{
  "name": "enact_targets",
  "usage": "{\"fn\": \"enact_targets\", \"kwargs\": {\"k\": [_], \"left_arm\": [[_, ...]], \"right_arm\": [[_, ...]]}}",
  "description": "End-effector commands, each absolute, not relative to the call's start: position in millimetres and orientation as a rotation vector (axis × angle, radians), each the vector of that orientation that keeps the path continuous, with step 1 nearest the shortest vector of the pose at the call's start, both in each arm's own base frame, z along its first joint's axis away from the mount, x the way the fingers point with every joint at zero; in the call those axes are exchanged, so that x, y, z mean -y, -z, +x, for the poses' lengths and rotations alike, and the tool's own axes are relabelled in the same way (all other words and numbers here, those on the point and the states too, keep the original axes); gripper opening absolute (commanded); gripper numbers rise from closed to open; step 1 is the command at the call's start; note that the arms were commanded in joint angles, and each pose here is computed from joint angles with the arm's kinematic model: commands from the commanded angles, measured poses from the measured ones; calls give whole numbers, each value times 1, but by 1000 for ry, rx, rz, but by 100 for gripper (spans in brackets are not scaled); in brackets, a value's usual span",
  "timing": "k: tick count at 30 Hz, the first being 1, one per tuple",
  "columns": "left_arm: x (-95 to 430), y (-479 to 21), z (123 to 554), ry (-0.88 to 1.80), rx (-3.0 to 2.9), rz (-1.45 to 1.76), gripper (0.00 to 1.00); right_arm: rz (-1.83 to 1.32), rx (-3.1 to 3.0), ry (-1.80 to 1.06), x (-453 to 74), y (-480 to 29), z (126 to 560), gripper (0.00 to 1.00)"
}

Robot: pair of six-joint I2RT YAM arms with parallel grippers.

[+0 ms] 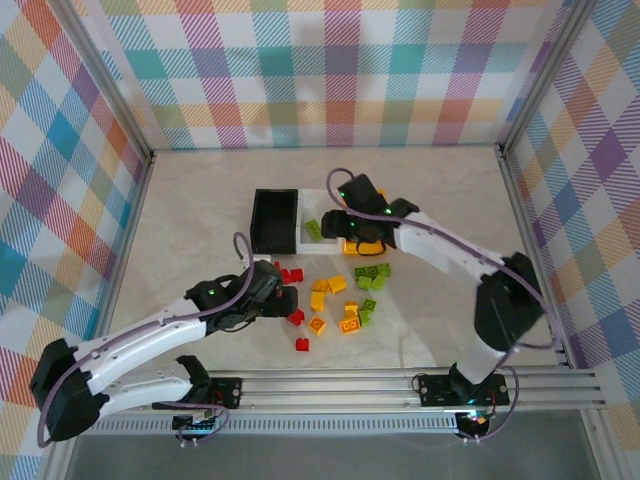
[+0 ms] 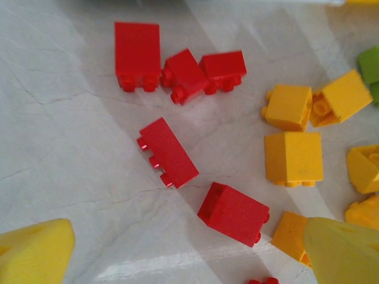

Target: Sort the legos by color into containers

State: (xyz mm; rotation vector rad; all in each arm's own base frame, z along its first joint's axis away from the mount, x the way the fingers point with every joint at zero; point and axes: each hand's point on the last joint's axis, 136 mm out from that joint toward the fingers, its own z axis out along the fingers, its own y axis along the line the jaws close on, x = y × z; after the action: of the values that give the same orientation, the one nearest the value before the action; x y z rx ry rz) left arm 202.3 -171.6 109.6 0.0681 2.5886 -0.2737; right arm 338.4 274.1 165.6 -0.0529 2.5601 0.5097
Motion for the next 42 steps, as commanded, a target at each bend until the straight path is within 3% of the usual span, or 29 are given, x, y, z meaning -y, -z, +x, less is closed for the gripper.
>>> {"fn": "enact_targets", "kwargs": {"k": [1,12,17,26,33,36,42], "left_arm": [[189,-110,206,303,-2607,120,95],[180,-63,236,249,-2645,-88,83],[167,-44,247,86,-2668,-80,71],[162,-22,244,42,-2704,-107,45],[154,-40,246,-11,-2669,-83,20],[166,-66,247,46,-2640,-49,19],[239,-157,284,238,-2497,127,20]], "right_arm": [[14,-2577,-519,-256,-148,318,73],[28,-2557,-513,-227,-149,288,74],[35,-2551,-501,-220,-151,283,74],[56,-2553,-479,-208,-145,274,74],[81,-2541,-459,-198,-144,267,74],[101,-2539,-440,-190,-142,262,74],[171,-2537,-402,-170,-130,249,74]]}}
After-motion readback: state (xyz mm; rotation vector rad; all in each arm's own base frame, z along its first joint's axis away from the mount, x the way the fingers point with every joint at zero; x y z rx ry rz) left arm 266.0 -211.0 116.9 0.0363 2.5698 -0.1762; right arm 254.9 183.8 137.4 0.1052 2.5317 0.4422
